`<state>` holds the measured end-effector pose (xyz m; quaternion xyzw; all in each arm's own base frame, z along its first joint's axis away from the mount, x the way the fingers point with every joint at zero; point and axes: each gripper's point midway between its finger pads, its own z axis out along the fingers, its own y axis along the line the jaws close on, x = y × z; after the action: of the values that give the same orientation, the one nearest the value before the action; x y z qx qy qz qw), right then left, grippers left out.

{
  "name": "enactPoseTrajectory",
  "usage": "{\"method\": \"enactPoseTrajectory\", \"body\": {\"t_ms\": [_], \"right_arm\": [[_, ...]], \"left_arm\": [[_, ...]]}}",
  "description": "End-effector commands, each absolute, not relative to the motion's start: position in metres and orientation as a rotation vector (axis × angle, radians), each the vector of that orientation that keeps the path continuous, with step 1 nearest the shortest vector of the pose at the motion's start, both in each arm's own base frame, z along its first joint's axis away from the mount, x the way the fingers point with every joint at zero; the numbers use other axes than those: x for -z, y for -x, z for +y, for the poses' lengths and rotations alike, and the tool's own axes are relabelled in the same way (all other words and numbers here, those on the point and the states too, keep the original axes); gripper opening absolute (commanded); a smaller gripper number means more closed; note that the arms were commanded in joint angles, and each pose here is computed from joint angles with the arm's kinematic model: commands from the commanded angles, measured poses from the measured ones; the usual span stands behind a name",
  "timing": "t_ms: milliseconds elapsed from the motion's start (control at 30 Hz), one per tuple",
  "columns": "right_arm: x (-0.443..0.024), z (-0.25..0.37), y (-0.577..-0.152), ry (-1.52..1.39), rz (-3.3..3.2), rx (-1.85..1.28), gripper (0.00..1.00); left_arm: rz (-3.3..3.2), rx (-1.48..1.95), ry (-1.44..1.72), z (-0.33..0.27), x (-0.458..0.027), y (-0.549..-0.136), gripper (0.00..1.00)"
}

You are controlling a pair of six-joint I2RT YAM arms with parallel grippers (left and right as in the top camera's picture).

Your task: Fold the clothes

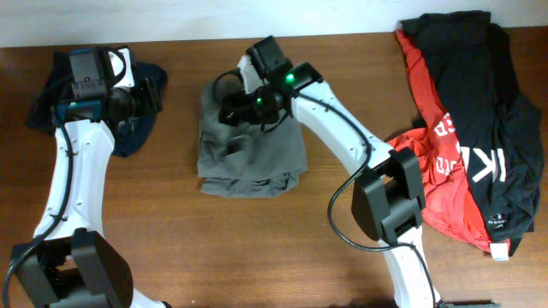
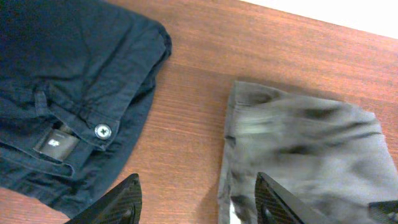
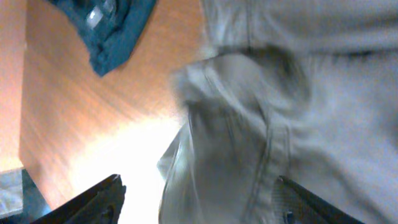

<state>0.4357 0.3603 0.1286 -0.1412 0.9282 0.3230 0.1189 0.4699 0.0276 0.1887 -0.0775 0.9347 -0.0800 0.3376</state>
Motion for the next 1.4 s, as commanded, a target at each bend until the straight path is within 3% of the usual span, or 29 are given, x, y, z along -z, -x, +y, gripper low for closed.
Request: {"method": "enactPoseTrajectory", "body": {"t_ms": [0,233,600,800,1033,1333,1367], "right_arm": [[-0.142,0.375,-0.427,0.472,2.677,-0.963,0.81],[-0.152,0.355,-0.432,0.468,2.682,-0.976,0.80],[-0.141,0.212,-0.467,0.164,2.834,-0.840,0.83],[-0.135,0.152,-0.469,0.130,2.871,-0.804,0.94],[-0.133,0.114,-0.473,0.049,2.884,-0.765,0.96],[-0.114,0.096,-0.472,0.039,2.946,-0.524,0.99],[-0.114,0.096,-0.472,0.039,2.946,-0.524,0.99]], "left_arm": [[2.404,0.219,0.207,0.025,-0.203,-0.471,0.58],[2.414,0.221,0.207,0.023,-0.202,-0.470,0.58],[2.525,0.244,0.164,0.003,-0.172,-0.462,0.58],[2.614,0.389,-0.060,-0.037,-0.144,-0.453,0.71],[2.703,0.553,-0.092,-0.056,-0.110,-0.444,0.86],[2.784,0.694,-0.077,-0.069,-0.070,-0.440,0.87],[2.798,0.698,-0.072,-0.069,-0.065,-0.439,0.92]]}}
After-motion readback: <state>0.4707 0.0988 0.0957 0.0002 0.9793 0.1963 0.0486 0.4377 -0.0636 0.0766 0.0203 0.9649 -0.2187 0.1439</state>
